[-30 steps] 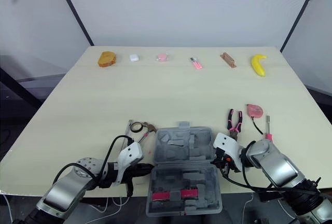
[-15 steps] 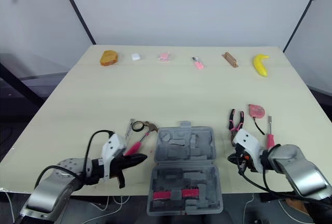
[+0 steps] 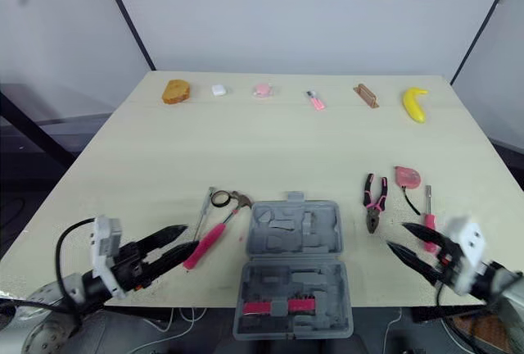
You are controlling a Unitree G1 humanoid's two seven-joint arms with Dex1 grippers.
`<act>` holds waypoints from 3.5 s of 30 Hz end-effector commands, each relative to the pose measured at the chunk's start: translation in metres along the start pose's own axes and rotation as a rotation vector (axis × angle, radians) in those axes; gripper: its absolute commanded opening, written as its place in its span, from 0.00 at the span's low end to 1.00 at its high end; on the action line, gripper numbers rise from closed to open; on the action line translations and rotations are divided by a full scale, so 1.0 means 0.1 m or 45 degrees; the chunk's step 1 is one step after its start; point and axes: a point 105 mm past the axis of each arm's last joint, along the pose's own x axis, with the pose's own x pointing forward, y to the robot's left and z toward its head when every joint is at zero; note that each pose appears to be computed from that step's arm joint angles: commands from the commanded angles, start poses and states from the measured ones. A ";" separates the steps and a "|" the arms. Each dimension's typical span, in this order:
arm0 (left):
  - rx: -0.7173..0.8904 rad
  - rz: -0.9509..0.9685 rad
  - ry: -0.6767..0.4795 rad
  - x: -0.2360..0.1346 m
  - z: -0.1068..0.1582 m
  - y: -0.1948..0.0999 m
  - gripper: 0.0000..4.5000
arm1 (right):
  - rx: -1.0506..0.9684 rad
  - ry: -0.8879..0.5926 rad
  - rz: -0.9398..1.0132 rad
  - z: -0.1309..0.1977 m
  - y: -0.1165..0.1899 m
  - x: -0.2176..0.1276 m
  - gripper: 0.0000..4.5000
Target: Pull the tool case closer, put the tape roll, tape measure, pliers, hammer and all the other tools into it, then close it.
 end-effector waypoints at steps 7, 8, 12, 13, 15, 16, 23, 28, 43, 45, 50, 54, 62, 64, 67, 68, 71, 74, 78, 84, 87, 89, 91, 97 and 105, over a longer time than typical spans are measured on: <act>0.033 0.177 0.134 -0.69 -0.21 0.36 1.00 | -0.004 0.040 -0.112 -0.14 -0.24 -0.73 1.00; 0.038 0.165 0.131 -0.68 -0.20 0.36 1.00 | -0.009 0.037 -0.119 -0.14 -0.26 -0.74 1.00; 0.107 0.094 0.168 -0.51 -0.10 0.32 1.00 | 0.002 -0.034 -0.070 0.01 -0.26 -0.62 1.00; 0.126 0.076 0.169 -0.45 -0.05 0.30 1.00 | 0.015 -0.057 -0.032 0.07 -0.22 -0.55 1.00; 0.190 0.029 0.160 -0.28 0.13 0.28 1.00 | -0.001 -0.114 0.063 0.25 -0.11 -0.33 1.00; 0.233 -0.003 0.174 -0.19 0.22 0.26 1.00 | -0.005 -0.143 0.128 0.34 -0.04 -0.20 1.00; 0.592 -0.056 0.454 0.22 0.62 0.30 1.00 | -0.208 -0.304 0.276 0.79 0.24 0.37 1.00; 0.878 0.002 0.946 0.36 0.88 0.53 1.00 | -0.171 -0.466 0.513 1.07 0.49 0.55 1.00; 1.470 -0.322 1.486 0.99 0.94 0.61 0.60 | -0.098 -0.445 0.722 1.16 0.69 0.60 1.00; 1.510 -0.410 1.493 1.11 0.85 0.55 0.51 | -0.098 -0.435 0.724 1.17 0.68 0.60 1.00; 1.598 -0.464 1.533 1.28 0.64 0.60 0.51 | -0.095 -0.425 0.721 1.19 0.66 0.58 1.00; 1.568 -0.486 1.537 1.33 0.55 0.62 0.51 | -0.093 -0.423 0.711 1.20 0.65 0.56 1.00; 1.564 -0.489 1.546 1.48 0.50 0.66 0.51 | -0.088 -0.419 0.694 1.19 0.66 0.54 1.00; 1.565 -0.491 1.551 1.51 0.48 0.66 0.51 | -0.089 -0.419 0.691 1.19 0.67 0.54 1.00; 1.578 -0.474 1.574 1.58 0.40 0.72 0.51 | -0.095 -0.422 0.679 1.19 0.68 0.53 1.00; 1.567 -0.479 1.567 1.62 0.37 0.70 0.51 | -0.097 -0.422 0.678 1.19 0.69 0.53 1.00; 1.557 -0.501 1.568 1.69 0.33 0.68 0.33 | -0.100 -0.421 0.679 1.18 0.70 0.52 1.00; 1.564 -0.515 1.588 1.68 0.31 0.69 0.01 | -0.104 -0.422 0.680 1.19 0.72 0.51 1.00; 1.552 -0.524 1.580 1.65 0.33 0.70 0.01 | -0.111 -0.418 0.683 1.17 0.74 0.50 1.00; 1.470 -0.496 1.495 1.53 0.59 0.66 0.01 | -0.124 -0.415 0.687 1.15 0.77 0.48 1.00; 1.337 -0.510 1.374 1.40 0.83 0.53 0.01 | -0.141 -0.420 0.676 1.16 0.76 0.47 1.00; 1.261 -0.530 1.292 1.34 0.92 0.44 0.01 | -0.151 -0.431 0.666 1.17 0.78 0.48 1.00; 1.010 -0.619 0.962 1.34 1.06 0.17 0.01 | -0.160 -0.453 0.633 1.16 0.79 0.48 1.00; 0.540 -0.726 0.885 1.27 0.87 -0.06 0.01 | -0.181 -0.457 0.569 1.13 0.85 0.44 1.00; 0.529 -0.775 0.968 1.59 0.58 -0.18 0.01 | -0.187 -0.436 0.498 1.06 0.91 0.36 1.00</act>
